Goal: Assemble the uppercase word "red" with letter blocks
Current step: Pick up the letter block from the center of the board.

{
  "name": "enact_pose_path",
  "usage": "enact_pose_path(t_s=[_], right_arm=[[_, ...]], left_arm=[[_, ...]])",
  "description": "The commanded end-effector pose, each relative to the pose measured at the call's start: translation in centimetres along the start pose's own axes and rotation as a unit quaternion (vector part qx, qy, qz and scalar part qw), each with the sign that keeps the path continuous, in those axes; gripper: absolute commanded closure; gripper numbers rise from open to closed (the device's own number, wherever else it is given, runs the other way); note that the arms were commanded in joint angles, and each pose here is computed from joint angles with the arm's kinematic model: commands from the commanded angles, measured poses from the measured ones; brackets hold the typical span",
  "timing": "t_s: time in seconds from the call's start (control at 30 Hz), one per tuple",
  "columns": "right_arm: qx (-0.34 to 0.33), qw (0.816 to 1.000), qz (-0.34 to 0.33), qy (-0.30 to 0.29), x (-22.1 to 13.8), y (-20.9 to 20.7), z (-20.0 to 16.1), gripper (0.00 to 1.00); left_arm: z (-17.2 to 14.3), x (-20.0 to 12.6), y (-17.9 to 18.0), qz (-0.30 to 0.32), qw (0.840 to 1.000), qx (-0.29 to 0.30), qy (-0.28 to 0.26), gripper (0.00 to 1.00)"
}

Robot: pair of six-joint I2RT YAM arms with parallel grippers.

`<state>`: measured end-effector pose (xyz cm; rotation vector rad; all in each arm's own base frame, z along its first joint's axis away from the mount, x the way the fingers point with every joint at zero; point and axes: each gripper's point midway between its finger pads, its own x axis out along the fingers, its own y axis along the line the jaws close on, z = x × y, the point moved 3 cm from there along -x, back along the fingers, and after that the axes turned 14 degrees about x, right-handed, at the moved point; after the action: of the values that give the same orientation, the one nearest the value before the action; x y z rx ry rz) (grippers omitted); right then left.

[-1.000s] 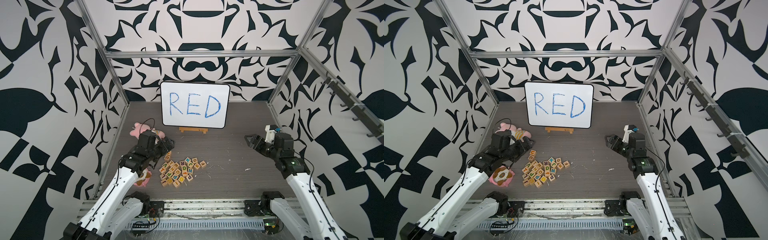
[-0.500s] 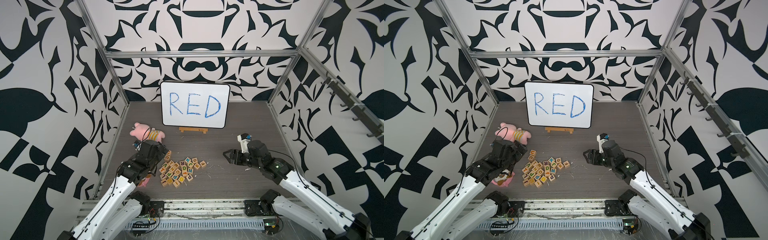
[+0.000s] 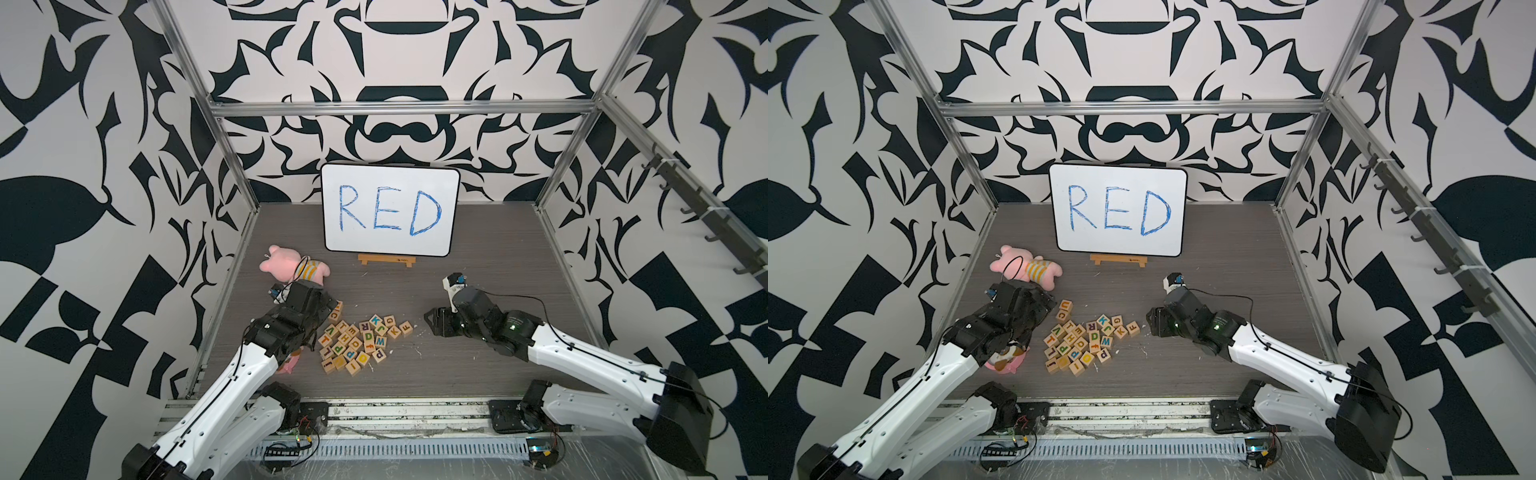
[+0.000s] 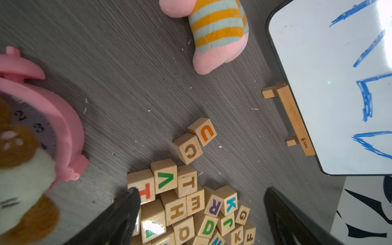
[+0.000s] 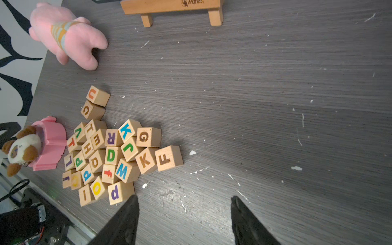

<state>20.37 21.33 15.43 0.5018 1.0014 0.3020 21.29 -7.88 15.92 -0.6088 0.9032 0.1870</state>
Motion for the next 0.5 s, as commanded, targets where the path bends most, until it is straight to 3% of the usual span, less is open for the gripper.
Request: enact_pose_path(t_s=[0.0,0.17,0.47], right_arm=[[0.004,0.999,0.012,-0.036,-0.8,1.8,1.8,0.34],[-0.001,0.999,-0.001,-0.040,-0.7,1.4,1.8,0.34],[-0.033,0.995,-0.040,-0.090,-2.2,-0.2,2.9,0.34]], left_arm=[[0.1,0.1,-1.2,-0.015,1.000,0.024,0.014,0.10],[-0.5,0.6,-2.8,-0.044,0.993,0.097,0.046,0.14],[-2.2,0.1,-5.5,-0.088,0.952,0.273,0.108,0.34]])
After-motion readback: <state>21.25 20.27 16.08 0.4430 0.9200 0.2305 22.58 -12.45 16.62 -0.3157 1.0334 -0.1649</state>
